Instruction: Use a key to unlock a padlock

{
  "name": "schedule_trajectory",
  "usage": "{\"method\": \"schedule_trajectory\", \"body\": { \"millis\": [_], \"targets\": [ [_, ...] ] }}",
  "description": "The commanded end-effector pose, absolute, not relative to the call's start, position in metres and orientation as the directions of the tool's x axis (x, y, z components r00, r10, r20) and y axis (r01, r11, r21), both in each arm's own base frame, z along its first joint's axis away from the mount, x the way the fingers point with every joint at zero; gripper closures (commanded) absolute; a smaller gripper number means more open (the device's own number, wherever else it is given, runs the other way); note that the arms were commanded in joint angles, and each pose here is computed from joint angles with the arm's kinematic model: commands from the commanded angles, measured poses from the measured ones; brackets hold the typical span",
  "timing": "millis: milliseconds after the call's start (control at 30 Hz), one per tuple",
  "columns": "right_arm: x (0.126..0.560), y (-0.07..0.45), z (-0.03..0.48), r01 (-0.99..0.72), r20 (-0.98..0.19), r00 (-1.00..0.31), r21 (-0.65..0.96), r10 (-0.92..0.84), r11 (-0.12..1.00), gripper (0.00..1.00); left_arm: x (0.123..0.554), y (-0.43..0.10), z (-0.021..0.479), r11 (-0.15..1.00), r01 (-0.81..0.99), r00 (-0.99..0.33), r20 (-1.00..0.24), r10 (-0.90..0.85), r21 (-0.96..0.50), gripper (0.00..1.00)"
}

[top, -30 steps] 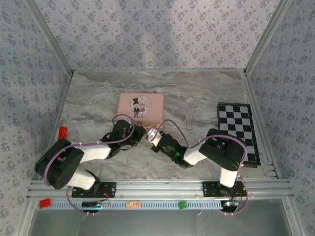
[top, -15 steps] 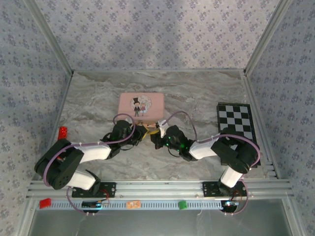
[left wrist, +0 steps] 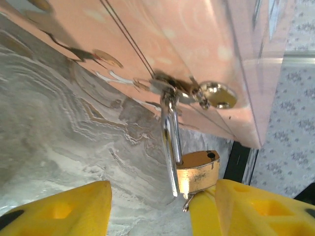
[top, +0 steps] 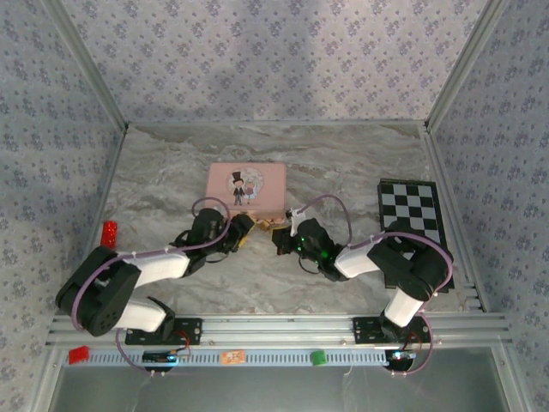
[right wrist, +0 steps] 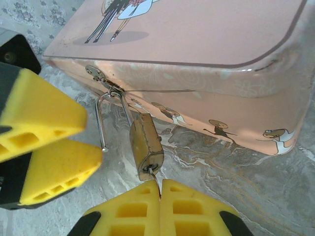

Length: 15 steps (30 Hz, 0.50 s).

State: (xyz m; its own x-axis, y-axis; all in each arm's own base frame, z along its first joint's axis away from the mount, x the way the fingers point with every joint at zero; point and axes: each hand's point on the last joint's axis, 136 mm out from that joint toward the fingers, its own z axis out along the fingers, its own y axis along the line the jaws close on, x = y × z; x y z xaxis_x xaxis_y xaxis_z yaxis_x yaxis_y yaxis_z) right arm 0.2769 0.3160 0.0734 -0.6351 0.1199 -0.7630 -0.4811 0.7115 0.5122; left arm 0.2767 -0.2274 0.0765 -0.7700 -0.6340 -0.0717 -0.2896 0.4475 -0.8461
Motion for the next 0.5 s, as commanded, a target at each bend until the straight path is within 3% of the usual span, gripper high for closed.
{"method": "schedule_trajectory", "body": {
  "millis": [0, 133, 200, 333, 467],
  "targets": [
    [0.280, 0.306, 0.066, -0.412, -0.734, -0.654, 0.549, 0.183, 0.727, 1.00, 0.279, -0.204, 0.084, 0.521, -0.273, -0.756, -0.154, -0.636, -0.809, 0.33],
    [0.277, 0.308, 0.066, -0.407, -0.718, -0.667, 0.573, 0.197, 0.712, 1.00, 0.282, -0.163, 0.101, 0.613, -0.262, -0.716, -0.275, -0.641, -0.745, 0.23],
    [0.275, 0.311, 0.066, -0.413, -0.717, -0.670, 0.574, 0.191, 0.707, 1.00, 0.285, -0.140, 0.115, 0.668, -0.248, -0.689, -0.357, -0.631, -0.702, 0.14],
    [0.267, 0.325, 0.065, -0.448, -0.722, -0.678, 0.554, 0.138, 0.702, 1.00, 0.297, -0.110, 0.140, 0.737, -0.227, -0.697, -0.423, -0.580, -0.636, 0.01],
    [0.264, 0.333, 0.063, -0.454, -0.712, -0.692, 0.558, 0.119, 0.695, 1.00, 0.311, -0.094, 0.150, 0.810, -0.200, -0.719, -0.479, -0.503, -0.551, 0.00]
  ]
}}
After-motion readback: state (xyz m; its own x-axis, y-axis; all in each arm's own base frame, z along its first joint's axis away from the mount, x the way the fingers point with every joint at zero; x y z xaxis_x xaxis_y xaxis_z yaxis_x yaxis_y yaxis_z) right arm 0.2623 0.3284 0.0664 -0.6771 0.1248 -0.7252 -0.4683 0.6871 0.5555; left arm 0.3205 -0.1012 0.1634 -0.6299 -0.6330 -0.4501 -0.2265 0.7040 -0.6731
